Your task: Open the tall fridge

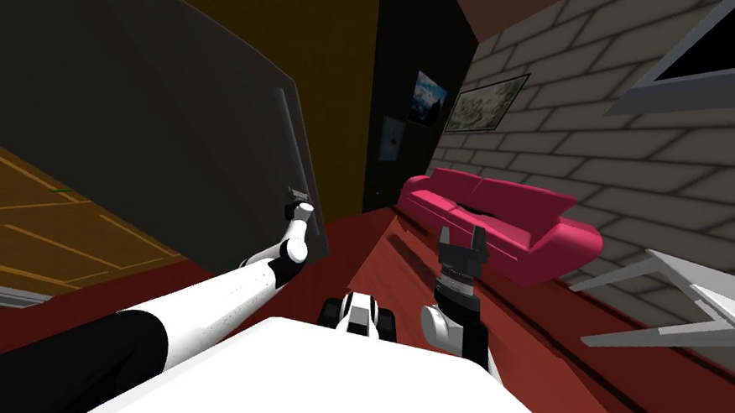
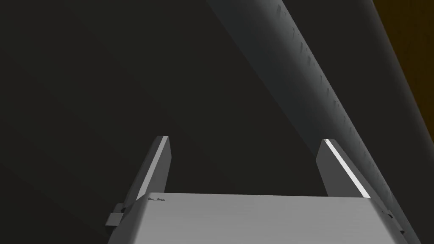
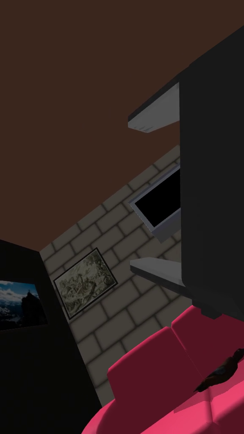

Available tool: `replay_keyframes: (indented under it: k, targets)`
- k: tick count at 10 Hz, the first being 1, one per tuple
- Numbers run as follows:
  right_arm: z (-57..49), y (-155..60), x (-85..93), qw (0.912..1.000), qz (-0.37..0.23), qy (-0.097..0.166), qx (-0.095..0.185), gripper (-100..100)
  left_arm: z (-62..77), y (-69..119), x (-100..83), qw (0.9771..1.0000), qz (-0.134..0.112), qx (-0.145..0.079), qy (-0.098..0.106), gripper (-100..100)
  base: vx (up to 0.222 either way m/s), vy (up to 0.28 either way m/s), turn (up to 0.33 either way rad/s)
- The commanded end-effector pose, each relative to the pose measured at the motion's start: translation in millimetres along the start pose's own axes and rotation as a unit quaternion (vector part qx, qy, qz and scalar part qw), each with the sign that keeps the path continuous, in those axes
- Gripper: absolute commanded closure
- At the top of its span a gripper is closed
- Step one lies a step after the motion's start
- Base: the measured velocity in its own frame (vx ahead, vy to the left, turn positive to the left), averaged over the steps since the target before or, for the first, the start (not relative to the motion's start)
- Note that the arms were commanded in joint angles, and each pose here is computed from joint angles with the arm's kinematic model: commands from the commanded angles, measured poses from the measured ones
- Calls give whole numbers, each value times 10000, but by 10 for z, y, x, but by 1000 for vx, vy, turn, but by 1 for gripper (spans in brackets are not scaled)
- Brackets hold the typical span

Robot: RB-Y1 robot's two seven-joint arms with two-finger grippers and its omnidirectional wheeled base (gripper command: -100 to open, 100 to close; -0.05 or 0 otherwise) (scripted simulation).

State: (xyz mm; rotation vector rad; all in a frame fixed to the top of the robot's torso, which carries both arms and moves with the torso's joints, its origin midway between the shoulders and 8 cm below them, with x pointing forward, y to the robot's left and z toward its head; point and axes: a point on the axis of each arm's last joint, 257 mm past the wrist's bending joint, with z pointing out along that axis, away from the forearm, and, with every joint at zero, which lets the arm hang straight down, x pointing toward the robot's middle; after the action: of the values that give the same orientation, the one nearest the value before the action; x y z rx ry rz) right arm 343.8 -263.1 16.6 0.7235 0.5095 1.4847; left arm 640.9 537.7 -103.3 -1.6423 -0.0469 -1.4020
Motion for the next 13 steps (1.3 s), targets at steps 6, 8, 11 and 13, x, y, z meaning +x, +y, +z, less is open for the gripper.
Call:
replay_keyframes:
  k: [6,8,11,13]
  targets:
    - [1,1,0,10000,0,1,-2,0,-12,287,271,9991,-215,-331,144,100,-55,3,-33]
    - [2,0,1,10000,0,2,-1,0,-52,398,373,9985,-227,-449,238,100,-255,88,-52]
    - [2,0,0,10000,0,2,-1,0,-142,618,576,9964,-250,-686,423,100,-287,98,-58]
    - [2,0,1,10000,0,2,-2,0,-248,837,778,9935,-273,-924,605,100,-345,97,-98]
